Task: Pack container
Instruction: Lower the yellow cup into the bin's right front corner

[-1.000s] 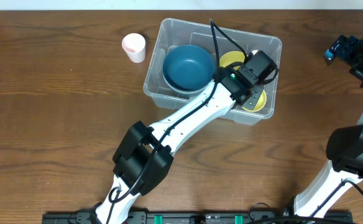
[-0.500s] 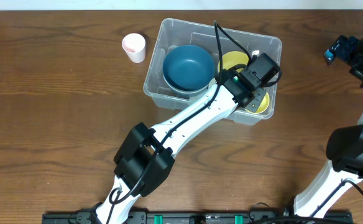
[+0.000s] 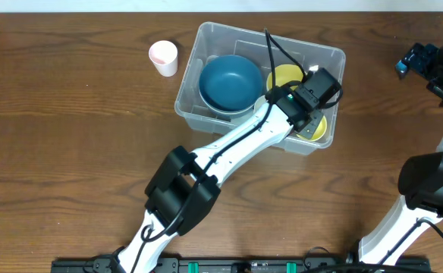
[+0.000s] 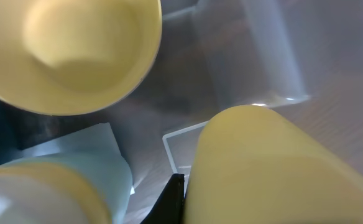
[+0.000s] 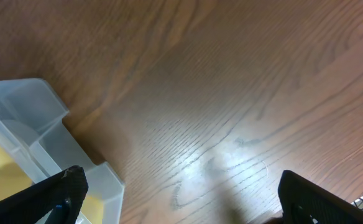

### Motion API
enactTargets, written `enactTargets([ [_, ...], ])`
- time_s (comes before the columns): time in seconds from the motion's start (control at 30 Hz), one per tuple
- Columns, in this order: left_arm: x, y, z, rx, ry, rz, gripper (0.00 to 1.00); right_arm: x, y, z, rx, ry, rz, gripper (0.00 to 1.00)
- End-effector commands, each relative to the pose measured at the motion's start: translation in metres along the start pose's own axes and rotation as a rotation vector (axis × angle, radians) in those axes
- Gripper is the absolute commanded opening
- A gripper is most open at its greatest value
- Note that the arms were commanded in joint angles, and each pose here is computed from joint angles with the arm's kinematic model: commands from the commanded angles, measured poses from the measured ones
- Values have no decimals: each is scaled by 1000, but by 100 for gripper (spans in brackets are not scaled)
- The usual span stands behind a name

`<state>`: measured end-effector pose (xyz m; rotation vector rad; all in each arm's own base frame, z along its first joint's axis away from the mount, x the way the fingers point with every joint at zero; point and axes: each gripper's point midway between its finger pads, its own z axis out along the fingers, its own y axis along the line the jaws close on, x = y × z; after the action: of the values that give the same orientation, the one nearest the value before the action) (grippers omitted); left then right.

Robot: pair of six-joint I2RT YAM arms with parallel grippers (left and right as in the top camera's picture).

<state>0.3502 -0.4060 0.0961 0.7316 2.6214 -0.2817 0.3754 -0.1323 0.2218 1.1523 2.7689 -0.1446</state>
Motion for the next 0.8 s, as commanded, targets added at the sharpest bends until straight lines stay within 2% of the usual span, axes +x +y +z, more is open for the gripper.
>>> enactTargets([
  [0.0,11,4,13,-19,35,21,6,-1,-3,3,16,0,12,99],
  [0.2,10,3,13,-18,31,21,6,-1,-3,3,16,0,12,99],
  [0.37,9,3,13,-15,24,20,13,-1,-3,3,16,0,12,99],
  [0.7,6,2,13,-12,13,19,13,-1,-3,3,16,0,12,99],
  [0.77,2,1,12,-8,-1,19,16,-1,-3,2,16,0,12,99],
])
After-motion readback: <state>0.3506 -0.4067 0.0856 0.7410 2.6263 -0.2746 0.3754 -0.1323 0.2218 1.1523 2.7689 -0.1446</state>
